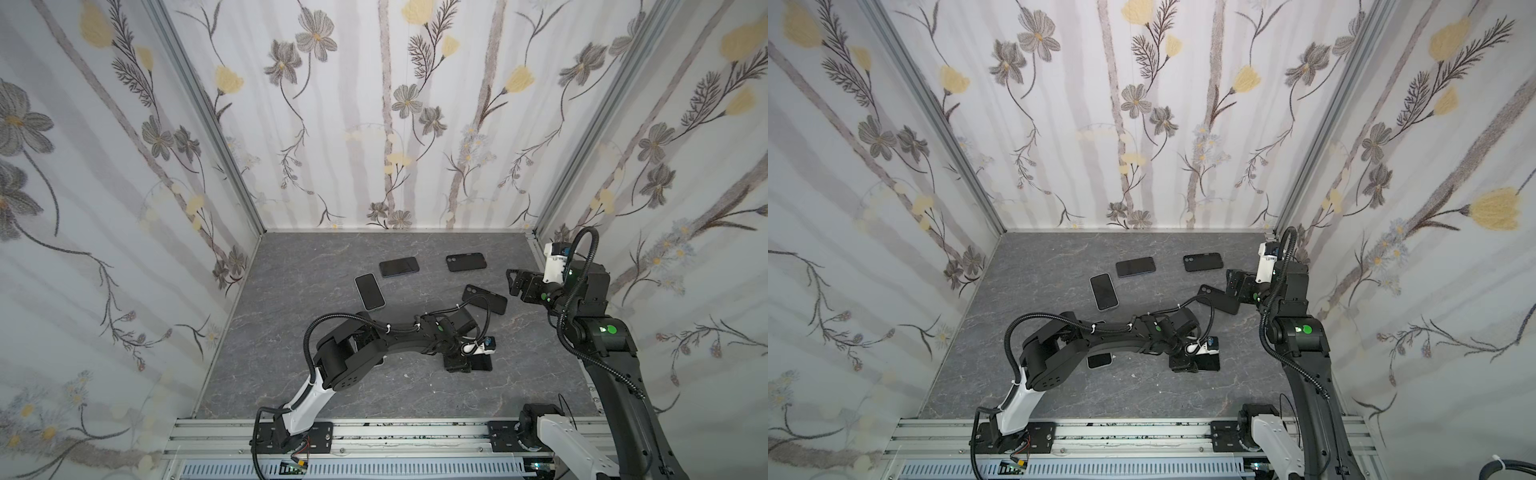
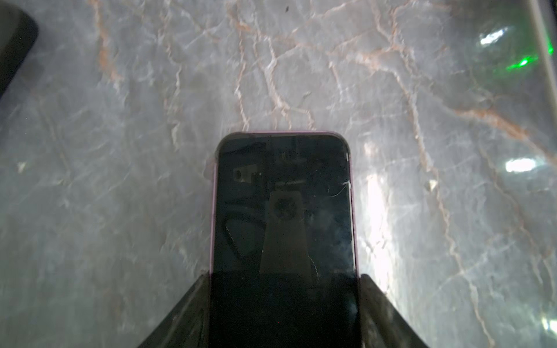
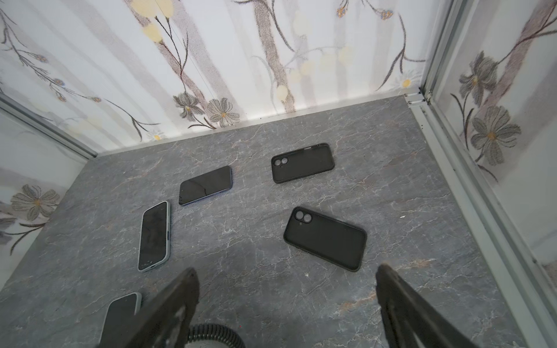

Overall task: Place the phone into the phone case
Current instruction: 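Grasp the pink-edged phone with the left gripper and lift it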

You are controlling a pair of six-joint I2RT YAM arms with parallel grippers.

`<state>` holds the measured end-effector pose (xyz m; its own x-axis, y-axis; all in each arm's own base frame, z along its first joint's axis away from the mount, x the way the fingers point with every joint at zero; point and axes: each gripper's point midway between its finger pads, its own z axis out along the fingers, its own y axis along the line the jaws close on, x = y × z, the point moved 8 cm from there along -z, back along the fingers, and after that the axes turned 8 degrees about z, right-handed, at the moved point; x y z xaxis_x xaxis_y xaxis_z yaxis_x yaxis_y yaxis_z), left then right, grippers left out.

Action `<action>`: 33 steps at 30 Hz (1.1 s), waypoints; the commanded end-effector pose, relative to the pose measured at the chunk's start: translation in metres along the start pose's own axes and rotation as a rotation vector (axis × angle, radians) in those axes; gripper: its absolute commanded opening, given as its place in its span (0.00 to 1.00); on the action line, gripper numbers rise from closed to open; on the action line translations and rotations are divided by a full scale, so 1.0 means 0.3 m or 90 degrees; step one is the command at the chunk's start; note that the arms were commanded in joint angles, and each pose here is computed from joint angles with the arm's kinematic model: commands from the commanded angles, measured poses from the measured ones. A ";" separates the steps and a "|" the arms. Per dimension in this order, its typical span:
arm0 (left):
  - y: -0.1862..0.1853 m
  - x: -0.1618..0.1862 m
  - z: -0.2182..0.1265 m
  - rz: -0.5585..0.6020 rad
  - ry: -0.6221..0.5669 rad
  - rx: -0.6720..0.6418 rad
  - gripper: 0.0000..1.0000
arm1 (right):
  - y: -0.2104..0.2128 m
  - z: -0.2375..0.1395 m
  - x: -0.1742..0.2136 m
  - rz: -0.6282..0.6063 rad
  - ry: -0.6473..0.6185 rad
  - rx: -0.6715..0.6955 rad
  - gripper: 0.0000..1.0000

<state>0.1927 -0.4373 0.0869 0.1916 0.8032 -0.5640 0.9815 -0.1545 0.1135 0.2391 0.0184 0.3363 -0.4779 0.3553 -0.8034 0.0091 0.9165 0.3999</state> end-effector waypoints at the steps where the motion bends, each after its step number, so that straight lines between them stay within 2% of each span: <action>1: 0.012 0.033 -0.033 -0.009 0.012 -0.029 0.52 | 0.023 0.016 -0.022 0.023 -0.021 -0.044 0.90; 10: 0.058 0.050 -0.138 -0.024 -0.025 -0.089 0.49 | 0.031 0.089 0.014 0.048 0.037 -0.095 0.89; 22: 0.101 0.089 -0.236 -0.043 -0.038 -0.127 0.48 | 0.049 0.160 0.069 0.062 0.120 -0.141 0.86; 27: 0.125 0.082 -0.328 -0.046 -0.065 -0.155 0.48 | 0.060 0.167 0.087 0.061 0.157 -0.168 0.83; 33: 0.142 0.062 -0.485 -0.028 -0.091 -0.204 0.48 | 0.106 0.166 0.105 0.060 0.205 -0.265 0.78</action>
<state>0.2357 -0.3497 0.1840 0.1270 0.7362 -0.6647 0.9563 0.0870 0.2790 0.2710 0.0579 0.2944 -0.7177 0.3410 -0.6072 -0.1607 0.7673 0.6208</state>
